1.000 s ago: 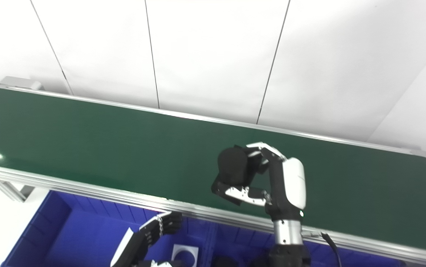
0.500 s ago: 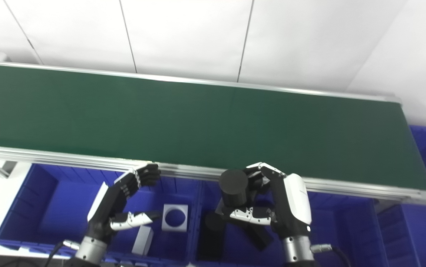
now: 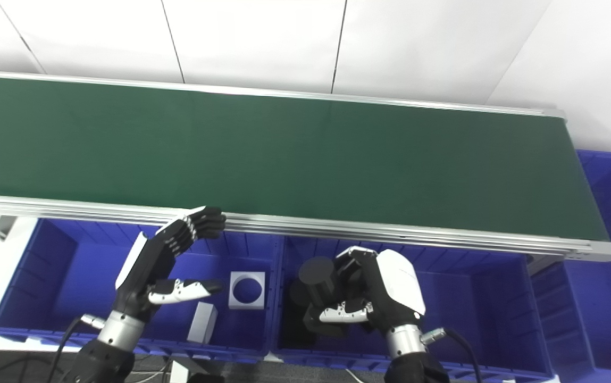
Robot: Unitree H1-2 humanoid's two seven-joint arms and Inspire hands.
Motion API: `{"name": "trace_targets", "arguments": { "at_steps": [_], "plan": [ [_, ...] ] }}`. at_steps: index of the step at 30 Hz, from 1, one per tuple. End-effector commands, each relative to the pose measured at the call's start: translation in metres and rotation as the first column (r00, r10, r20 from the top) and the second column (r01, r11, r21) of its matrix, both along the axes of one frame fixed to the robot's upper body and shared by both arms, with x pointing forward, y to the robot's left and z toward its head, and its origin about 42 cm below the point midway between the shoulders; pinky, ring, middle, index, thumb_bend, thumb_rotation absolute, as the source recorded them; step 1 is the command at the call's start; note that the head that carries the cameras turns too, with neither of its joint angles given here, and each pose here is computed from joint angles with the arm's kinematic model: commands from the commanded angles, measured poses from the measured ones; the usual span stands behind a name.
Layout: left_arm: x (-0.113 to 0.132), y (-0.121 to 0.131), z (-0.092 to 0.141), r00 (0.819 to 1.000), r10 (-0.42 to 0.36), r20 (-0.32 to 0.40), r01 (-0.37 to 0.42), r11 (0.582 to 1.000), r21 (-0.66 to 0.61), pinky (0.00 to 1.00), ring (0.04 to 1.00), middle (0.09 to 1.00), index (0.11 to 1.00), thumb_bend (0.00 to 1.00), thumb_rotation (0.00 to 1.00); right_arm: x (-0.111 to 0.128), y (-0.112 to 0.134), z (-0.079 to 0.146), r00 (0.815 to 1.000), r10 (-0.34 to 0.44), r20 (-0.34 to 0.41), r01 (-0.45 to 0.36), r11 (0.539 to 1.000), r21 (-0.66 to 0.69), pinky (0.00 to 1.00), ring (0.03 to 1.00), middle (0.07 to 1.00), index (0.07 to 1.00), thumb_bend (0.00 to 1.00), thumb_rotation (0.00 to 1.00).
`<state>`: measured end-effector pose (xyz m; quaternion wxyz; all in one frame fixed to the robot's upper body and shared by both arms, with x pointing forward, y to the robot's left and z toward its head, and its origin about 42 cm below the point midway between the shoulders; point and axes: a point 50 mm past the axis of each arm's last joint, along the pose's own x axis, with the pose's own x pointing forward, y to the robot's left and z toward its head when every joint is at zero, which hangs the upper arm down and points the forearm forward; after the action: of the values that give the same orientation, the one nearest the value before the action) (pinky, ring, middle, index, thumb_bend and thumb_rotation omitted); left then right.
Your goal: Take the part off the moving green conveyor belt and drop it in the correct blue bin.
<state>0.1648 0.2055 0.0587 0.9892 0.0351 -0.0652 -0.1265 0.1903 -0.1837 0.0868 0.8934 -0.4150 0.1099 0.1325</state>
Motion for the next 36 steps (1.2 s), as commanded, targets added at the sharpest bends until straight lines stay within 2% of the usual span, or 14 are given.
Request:
{"name": "trace_targets", "arguments": {
  "at_steps": [1,3,4,7,9,11,13,17,19,24,29,33,36],
  "plan": [
    [0.004,0.002,0.009,0.999,-0.007,0.052,0.008,1.000,-0.016,0.71,0.742,0.762,0.770,0.83,0.30,0.006,0.006,0.011,1.000,-0.002,-0.025,0.001,0.999,-0.041,0.52,0.624,0.639,0.679,0.58,0.03],
    [0.004,0.003,0.008,0.999,-0.007,0.052,0.007,1.000,-0.011,0.71,0.740,0.763,0.771,0.82,0.31,0.007,0.010,0.011,0.998,-0.008,-0.064,0.002,0.997,-0.083,0.58,0.738,0.797,0.809,0.67,0.07],
    [0.004,0.003,0.008,0.999,-0.007,0.052,0.007,1.000,-0.009,0.71,0.740,0.763,0.772,0.82,0.31,0.007,0.011,0.011,0.998,-0.008,-0.070,0.001,0.996,-0.092,0.60,0.771,0.834,0.840,0.70,0.07],
    [0.005,0.004,0.008,0.999,-0.009,0.051,0.010,1.000,-0.010,0.71,0.739,0.763,0.774,0.82,0.31,0.008,0.013,0.012,0.999,0.005,-0.052,-0.010,0.995,-0.094,0.81,0.926,0.949,0.938,0.76,0.19],
    [0.005,0.005,0.007,0.999,-0.012,0.050,0.012,1.000,-0.007,0.71,0.739,0.762,0.774,0.82,0.31,0.005,0.013,0.014,1.000,0.008,-0.017,-0.010,0.995,-0.095,0.88,0.968,0.977,0.962,0.78,0.22],
    [0.005,0.005,0.007,0.999,-0.013,0.050,0.013,1.000,-0.003,0.71,0.740,0.766,0.775,0.82,0.32,0.001,0.015,0.019,0.999,-0.016,0.033,0.019,0.998,-0.067,0.98,0.994,0.996,0.992,0.84,0.28],
    [0.005,0.005,0.008,0.999,-0.016,0.044,0.017,1.000,-0.010,0.71,0.744,0.768,0.774,0.82,0.31,-0.005,0.015,0.025,0.994,-0.052,0.101,0.052,0.999,0.000,0.99,0.999,0.999,0.998,0.87,0.30],
    [0.004,0.005,0.010,0.999,-0.027,0.040,0.027,1.000,-0.005,0.72,0.755,0.772,0.779,0.81,0.29,-0.018,0.015,0.033,0.974,-0.089,0.209,0.061,0.989,0.136,0.98,1.000,1.000,1.000,0.89,0.37],
    [0.004,0.004,0.011,0.999,-0.030,0.039,0.030,1.000,0.000,0.72,0.756,0.774,0.781,0.81,0.29,-0.023,0.015,0.036,0.964,-0.111,0.240,0.056,0.973,0.223,0.93,1.000,1.000,1.000,0.89,0.38],
    [0.005,0.001,0.014,0.999,-0.039,0.031,0.040,0.999,-0.015,0.72,0.756,0.775,0.779,0.80,0.26,-0.033,0.017,0.035,0.952,-0.157,0.264,0.038,0.912,0.409,0.88,0.979,1.000,1.000,0.88,0.43],
    [0.005,-0.001,0.015,0.999,-0.041,0.024,0.041,0.999,-0.034,0.72,0.755,0.776,0.776,0.79,0.23,-0.036,0.016,0.033,0.964,-0.144,0.223,-0.005,0.831,0.556,0.80,0.911,0.978,0.997,0.87,0.45],
    [0.003,0.001,0.014,0.999,-0.027,0.017,0.028,0.999,-0.033,0.71,0.750,0.776,0.779,0.80,0.25,-0.037,0.016,0.031,0.974,-0.134,0.185,-0.017,0.765,0.644,0.73,0.815,0.860,0.942,0.89,0.41],
    [0.002,0.003,0.013,1.000,-0.022,0.011,0.022,0.999,-0.039,0.71,0.748,0.773,0.777,0.80,0.25,-0.037,0.016,0.028,0.977,-0.138,0.161,-0.005,0.745,0.667,0.70,0.788,0.823,0.918,0.90,0.39]
  ]
}}
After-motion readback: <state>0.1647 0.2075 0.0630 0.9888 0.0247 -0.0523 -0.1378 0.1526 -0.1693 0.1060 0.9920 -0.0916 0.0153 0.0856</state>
